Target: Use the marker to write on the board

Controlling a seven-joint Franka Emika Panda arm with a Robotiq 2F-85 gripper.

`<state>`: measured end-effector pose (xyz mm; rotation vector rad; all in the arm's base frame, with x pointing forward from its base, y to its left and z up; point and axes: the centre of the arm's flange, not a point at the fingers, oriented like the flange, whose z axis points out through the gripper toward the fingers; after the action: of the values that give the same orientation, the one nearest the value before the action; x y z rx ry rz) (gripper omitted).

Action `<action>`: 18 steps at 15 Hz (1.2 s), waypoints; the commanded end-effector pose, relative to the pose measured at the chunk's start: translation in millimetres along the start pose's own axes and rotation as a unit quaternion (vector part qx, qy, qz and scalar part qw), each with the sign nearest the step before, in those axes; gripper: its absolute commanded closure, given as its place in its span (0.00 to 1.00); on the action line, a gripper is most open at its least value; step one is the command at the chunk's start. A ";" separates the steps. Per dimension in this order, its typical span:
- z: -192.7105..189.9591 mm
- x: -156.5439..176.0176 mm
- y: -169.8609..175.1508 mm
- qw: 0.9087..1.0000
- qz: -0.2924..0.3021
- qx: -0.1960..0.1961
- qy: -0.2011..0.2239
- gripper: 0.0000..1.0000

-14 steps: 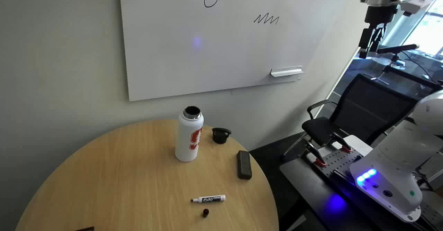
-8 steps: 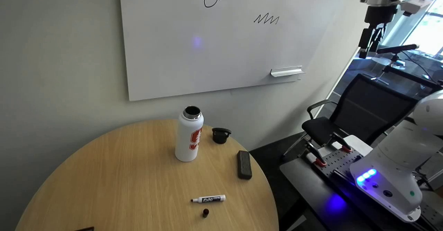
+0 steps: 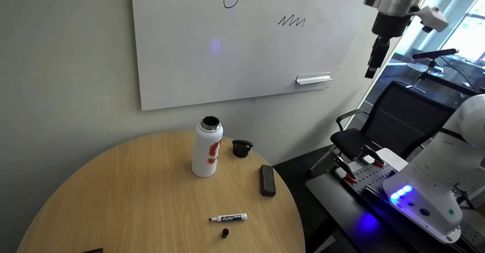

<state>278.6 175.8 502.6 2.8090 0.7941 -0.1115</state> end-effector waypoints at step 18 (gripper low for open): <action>90.6 99.9 -202.4 0.927 -0.285 0.079 0.231 0.00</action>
<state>248.5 338.9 422.5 2.7011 1.5744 0.3587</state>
